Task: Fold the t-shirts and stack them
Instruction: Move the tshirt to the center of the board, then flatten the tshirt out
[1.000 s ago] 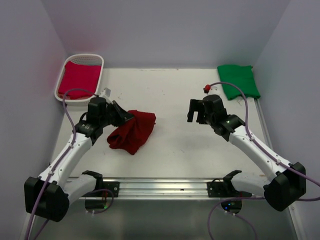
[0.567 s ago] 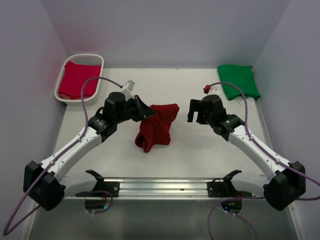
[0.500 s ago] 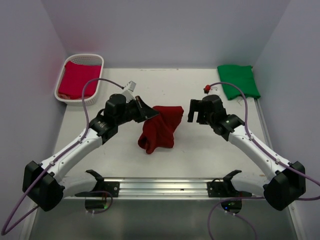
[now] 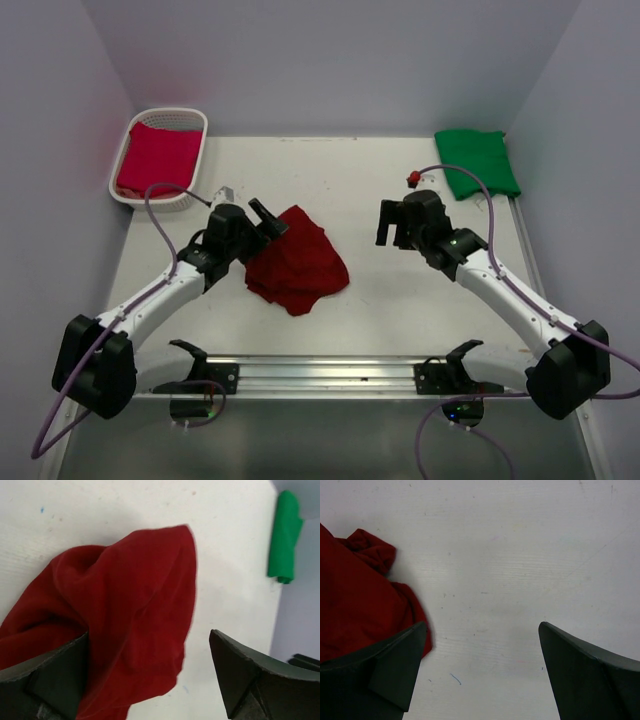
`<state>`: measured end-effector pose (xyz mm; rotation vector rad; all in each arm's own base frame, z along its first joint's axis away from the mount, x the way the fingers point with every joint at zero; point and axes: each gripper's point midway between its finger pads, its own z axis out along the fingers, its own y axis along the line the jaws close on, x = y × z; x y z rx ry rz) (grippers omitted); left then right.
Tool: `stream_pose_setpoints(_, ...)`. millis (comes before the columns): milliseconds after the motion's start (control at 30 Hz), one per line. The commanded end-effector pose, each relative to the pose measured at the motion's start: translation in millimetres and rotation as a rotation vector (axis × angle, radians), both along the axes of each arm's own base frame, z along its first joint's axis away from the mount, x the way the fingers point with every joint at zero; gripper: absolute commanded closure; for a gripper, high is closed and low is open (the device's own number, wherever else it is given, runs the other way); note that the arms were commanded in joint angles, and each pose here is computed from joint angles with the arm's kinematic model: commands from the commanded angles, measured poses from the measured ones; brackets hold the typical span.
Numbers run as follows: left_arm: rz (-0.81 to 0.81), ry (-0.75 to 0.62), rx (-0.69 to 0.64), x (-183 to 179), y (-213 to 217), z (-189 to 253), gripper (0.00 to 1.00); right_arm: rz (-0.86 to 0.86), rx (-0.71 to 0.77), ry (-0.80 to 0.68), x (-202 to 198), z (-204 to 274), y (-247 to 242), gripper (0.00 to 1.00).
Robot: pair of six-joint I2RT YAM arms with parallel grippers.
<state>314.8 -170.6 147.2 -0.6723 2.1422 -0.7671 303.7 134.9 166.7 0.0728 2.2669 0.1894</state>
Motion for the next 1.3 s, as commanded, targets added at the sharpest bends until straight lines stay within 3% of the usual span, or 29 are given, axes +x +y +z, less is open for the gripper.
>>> stream_pose_setpoints(0, -0.108, -0.016, 0.137, 1.2, -15.8, -10.9, 0.0, -0.006, -0.018, 0.009, -0.1, -4.9, -2.0, 0.01)
stream_pose_setpoints(100, -0.259, -0.104, 0.343, -9.4, -49.1, -5.3, 0.04, -0.008, -0.021, 0.014, -0.1, -7.3, -2.2, 0.01)
stream_pose_setpoints(200, -0.391, -0.084, 0.557, -42.7, -89.4, -10.6, 0.06, -0.008, -0.022, 0.02, 0.4, -9.1, -1.6, 0.01)
stream_pose_setpoints(300, -0.41, -0.065, 0.774, -73.2, -108.3, -14.1, 0.07, -0.003, -0.018, 0.031, -0.2, -12.3, 0.0, 0.01)
stream_pose_setpoints(500, -0.317, 0.017, 1.141, -98.0, -89.9, -26.8, 0.01, 0.001, -0.014, 0.043, -1.5, -15.4, 1.3, 0.01)
stream_pose_setpoints(567, -0.299, 0.028, 1.167, -97.4, -88.1, -30.5, 0.01, -0.002, -0.015, 0.04, -1.3, -13.7, 0.8, 0.01)
stream_pose_setpoints(667, -0.299, -0.012, 1.106, -96.5, -92.2, -19.8, 0.02, -0.011, -0.031, 0.038, -2.3, -12.7, -3.2, 0.01)
stream_pose_setpoints(767, -0.432, -0.074, 1.06, -95.1, -115.0, -29.2, 0.07, -0.035, -0.038, 0.026, -2.4, -8.6, -8.2, 0.01)
stream_pose_setpoints(1033, -0.717, -0.209, 1.063, -105.4, -166.8, -56.1, 0.09, -0.354, -0.105, -0.027, -12.0, 6.8, -76.2, 0.01)
stream_pose_setpoints(1267, -0.869, -0.235, 1.079, -108.6, -190.7, -93.6, 0.09, -0.401, -0.094, -0.018, -18.6, 4.5, -94.5, 0.01)
